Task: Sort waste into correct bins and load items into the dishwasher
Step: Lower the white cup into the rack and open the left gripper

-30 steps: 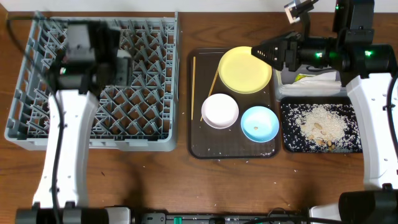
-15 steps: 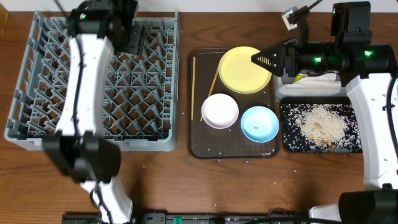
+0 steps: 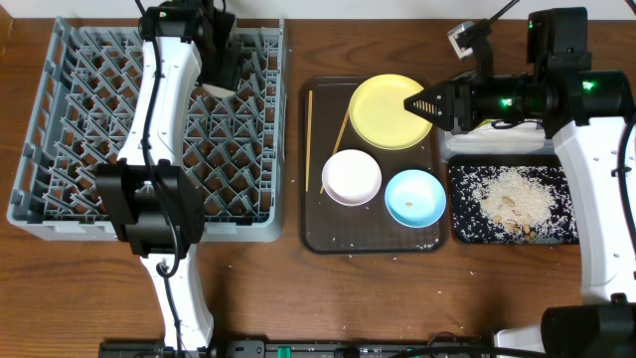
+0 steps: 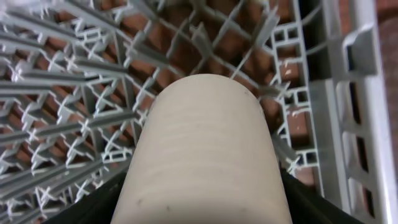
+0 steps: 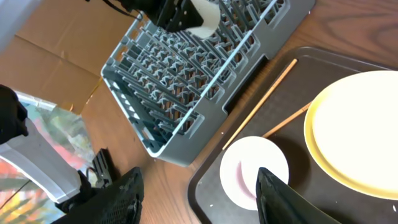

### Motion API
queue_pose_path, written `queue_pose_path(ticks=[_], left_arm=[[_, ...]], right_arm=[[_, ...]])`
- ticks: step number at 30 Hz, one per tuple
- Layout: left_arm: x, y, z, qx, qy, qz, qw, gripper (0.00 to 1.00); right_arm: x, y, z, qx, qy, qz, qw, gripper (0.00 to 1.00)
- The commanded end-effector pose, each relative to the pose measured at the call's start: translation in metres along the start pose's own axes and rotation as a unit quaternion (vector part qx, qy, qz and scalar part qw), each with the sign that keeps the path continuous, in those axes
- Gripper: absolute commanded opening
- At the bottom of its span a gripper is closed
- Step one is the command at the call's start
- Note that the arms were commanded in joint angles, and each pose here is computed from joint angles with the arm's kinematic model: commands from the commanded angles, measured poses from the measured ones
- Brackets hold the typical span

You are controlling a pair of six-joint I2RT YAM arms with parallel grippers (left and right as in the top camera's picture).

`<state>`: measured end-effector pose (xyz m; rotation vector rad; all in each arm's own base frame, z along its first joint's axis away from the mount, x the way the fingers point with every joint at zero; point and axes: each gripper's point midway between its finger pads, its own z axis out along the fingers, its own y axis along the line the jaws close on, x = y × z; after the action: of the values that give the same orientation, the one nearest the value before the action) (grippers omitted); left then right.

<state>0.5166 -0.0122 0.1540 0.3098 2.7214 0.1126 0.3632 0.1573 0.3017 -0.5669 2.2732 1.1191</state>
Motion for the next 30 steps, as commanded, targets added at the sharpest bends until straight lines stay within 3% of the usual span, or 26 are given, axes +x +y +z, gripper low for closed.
queue_pose_path(ticks=[1,21,23,27,30], left_arm=[[-0.015,-0.006,-0.009,0.024,-0.031,0.005,0.999,0.4],[-0.017,-0.009,0.014,0.032,-0.026,0.005,0.999,0.4],[-0.017,-0.005,0.014,0.019,-0.024,0.005,1.0,0.52],[-0.013,-0.001,0.011,0.007,-0.018,0.005,1.0,0.86],[-0.015,0.0,0.001,0.005,-0.026,0.005,1.0,0.93]], right_arm=[[0.0,0.006,-0.002,-0.002,-0.001,-0.018,1.0,0.56],[0.006,0.007,-0.002,-0.004,0.009,-0.012,1.0,0.55],[0.006,0.007,-0.002,-0.004,0.009,-0.013,1.0,0.54],[0.007,0.007,-0.002,-0.004,0.01,-0.011,1.0,0.54],[0.007,0.007,-0.002,-0.004,0.01,-0.011,1.0,0.54]])
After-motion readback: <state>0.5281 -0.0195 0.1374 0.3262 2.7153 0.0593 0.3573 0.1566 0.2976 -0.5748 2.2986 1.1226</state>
